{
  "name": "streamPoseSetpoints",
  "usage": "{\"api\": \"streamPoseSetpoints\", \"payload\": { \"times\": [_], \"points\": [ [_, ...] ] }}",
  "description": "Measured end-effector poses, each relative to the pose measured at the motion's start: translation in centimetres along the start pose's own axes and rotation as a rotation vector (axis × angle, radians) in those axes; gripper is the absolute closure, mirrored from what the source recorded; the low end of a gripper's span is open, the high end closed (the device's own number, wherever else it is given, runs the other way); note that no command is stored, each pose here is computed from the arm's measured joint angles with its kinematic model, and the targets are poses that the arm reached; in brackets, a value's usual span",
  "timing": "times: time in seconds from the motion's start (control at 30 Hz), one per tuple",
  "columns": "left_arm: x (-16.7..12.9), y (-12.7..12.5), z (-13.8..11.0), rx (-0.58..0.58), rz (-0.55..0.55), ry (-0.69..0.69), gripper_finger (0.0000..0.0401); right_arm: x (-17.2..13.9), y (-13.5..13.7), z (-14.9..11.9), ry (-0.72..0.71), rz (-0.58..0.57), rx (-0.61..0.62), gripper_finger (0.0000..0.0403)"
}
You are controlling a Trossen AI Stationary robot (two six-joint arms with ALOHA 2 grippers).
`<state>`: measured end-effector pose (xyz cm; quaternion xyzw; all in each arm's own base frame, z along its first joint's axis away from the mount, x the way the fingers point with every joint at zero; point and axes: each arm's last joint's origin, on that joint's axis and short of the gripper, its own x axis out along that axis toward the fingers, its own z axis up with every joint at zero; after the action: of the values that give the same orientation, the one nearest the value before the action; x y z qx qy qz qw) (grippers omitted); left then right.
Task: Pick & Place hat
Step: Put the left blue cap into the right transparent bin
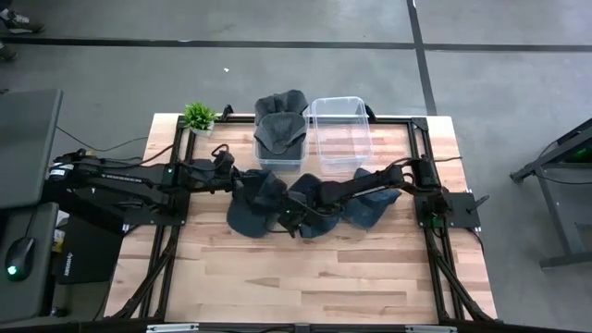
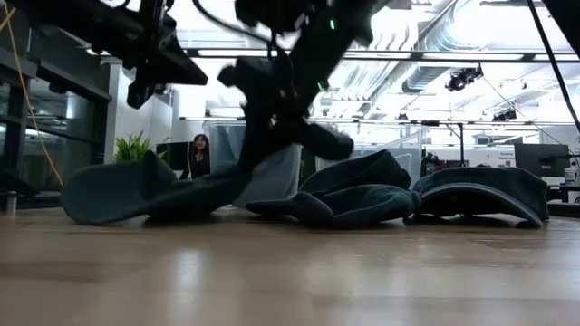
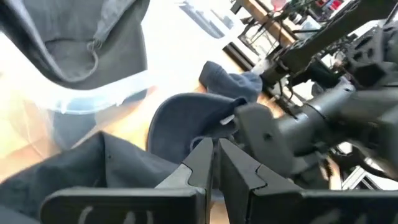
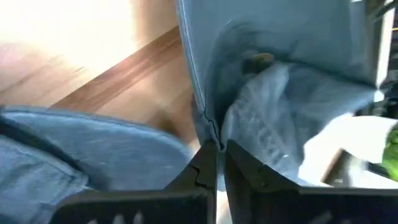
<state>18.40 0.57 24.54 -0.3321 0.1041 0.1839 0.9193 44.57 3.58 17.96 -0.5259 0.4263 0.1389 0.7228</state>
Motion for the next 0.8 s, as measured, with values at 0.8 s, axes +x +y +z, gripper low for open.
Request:
{"api": "streamPoseSetpoints", "payload": {
  "times": [0.8],
  "points": [
    [-0.9,-0.1,0.7,0.018,0.01,-0.071,0.0378,-9.2,-5.2,5.4,0.151,-0.153,-0.11,0.0399]
  ]
}}
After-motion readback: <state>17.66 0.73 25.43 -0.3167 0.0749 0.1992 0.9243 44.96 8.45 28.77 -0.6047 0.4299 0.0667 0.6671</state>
